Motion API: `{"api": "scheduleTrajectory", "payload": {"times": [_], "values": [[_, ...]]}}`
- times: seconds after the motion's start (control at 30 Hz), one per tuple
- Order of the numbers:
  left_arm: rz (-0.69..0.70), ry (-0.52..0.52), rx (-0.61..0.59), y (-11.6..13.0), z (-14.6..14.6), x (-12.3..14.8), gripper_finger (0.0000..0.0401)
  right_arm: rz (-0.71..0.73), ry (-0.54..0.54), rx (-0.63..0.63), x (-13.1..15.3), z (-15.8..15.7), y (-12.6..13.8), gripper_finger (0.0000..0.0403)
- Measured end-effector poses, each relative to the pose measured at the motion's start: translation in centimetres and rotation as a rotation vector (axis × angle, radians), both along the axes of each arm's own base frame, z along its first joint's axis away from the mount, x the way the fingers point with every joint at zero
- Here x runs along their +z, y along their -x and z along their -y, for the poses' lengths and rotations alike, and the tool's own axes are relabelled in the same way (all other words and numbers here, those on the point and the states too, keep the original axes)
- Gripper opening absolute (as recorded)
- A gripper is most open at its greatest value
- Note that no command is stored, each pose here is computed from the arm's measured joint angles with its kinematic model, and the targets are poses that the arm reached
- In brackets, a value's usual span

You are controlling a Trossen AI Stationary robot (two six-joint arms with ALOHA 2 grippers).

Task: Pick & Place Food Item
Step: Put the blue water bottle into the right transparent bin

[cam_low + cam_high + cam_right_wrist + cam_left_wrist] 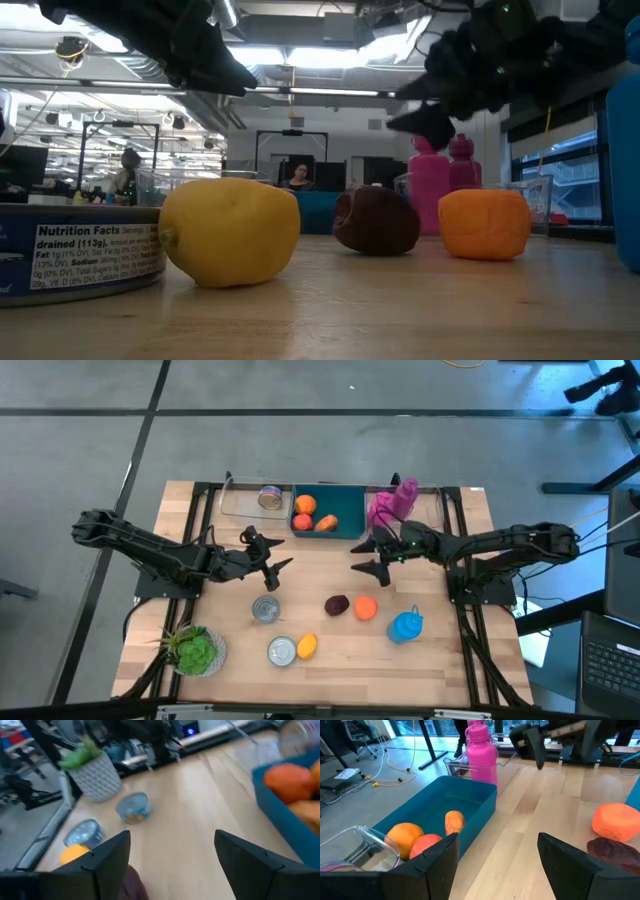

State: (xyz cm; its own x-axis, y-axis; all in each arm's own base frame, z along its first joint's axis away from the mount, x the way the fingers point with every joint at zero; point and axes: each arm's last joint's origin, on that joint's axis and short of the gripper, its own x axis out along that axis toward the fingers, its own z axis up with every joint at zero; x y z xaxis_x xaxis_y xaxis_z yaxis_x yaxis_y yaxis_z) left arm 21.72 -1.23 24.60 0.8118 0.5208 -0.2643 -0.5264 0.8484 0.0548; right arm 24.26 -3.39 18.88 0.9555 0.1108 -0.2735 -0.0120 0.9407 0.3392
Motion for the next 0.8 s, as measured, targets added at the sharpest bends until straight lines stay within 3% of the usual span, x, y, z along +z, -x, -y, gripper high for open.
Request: {"api": "scheduleTrajectory", "payload": {"times": [0.3, 0.47, 0.8], "values": [[0.002, 0.001, 0.007, 0.0, 0.0, 0.0, 0.026, -0.052, 0.046, -0.123, -1.4, -0.6, 0.2, 0.0285], [0.003, 0.002, 0.008, 0.0, 0.0, 0.0, 0.026, -0.025, 0.038, -0.161, -0.5, -0.6, -0.3, 0.0285], [-0.004, 0.0, 0.008, 0.0, 0.0, -0.1, 0.026, 0.089, 0.054, -0.11, 2.5, -0.8, -1.1, 0.0285]]}}
